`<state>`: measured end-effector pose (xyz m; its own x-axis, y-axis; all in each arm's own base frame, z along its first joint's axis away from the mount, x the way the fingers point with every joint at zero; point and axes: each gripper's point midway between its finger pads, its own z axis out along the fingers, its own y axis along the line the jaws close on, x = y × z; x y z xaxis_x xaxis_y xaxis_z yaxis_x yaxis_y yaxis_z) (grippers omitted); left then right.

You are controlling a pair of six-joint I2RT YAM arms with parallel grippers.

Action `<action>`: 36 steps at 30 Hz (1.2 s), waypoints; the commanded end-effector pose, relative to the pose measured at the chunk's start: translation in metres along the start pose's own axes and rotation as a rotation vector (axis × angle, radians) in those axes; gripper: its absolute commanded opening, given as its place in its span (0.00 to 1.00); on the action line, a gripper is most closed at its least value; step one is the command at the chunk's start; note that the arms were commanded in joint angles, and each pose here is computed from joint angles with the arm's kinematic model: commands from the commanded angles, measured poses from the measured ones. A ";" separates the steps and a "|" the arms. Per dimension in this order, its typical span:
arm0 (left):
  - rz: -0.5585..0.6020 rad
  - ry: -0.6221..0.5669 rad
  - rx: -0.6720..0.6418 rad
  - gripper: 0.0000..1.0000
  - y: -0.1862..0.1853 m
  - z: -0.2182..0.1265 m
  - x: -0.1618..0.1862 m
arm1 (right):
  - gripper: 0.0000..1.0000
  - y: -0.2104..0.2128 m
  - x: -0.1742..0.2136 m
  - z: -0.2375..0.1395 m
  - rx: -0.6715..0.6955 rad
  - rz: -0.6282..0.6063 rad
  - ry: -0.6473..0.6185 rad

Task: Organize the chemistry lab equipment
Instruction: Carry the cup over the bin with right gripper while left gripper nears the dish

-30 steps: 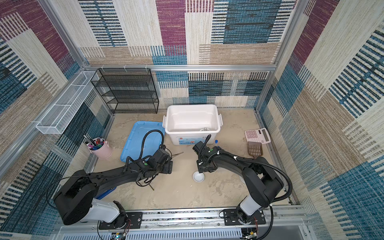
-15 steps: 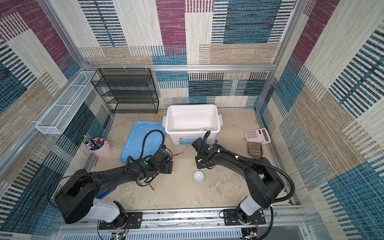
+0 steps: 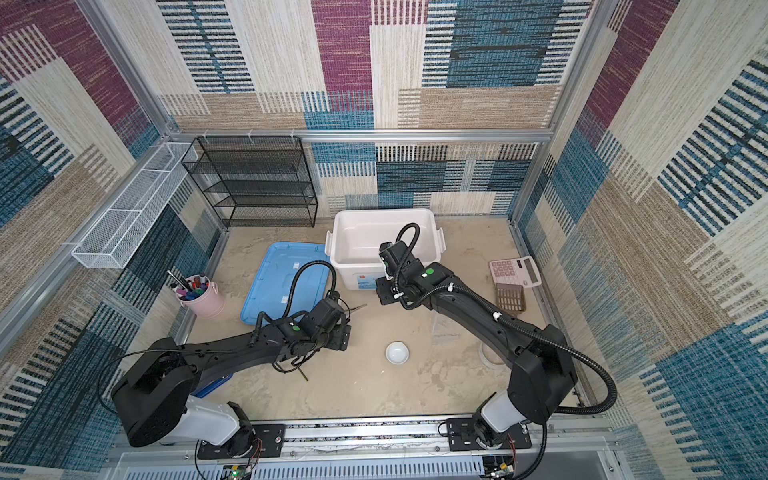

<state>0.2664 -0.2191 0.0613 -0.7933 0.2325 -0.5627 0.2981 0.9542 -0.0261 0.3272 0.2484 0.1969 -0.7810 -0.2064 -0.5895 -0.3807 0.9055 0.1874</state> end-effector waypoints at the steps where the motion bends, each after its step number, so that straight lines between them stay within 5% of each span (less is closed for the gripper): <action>1: 0.100 -0.006 0.007 0.85 -0.008 -0.006 -0.001 | 0.42 0.001 -0.028 -0.010 -0.023 -0.028 -0.066; 15: 0.336 -0.043 0.120 0.85 -0.067 -0.021 0.000 | 0.43 -0.090 -0.139 -0.008 0.186 -0.055 -0.222; 36: 0.433 -0.010 0.139 0.86 -0.105 -0.015 0.006 | 0.42 -0.151 -0.144 0.096 0.261 -0.026 -0.051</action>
<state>0.2225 -0.3159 0.0730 -0.5776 0.5906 -0.5635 0.6685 0.7384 0.0887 0.5419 0.1761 0.1798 -0.7434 -0.2201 -0.6316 -0.2538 0.9665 -0.0380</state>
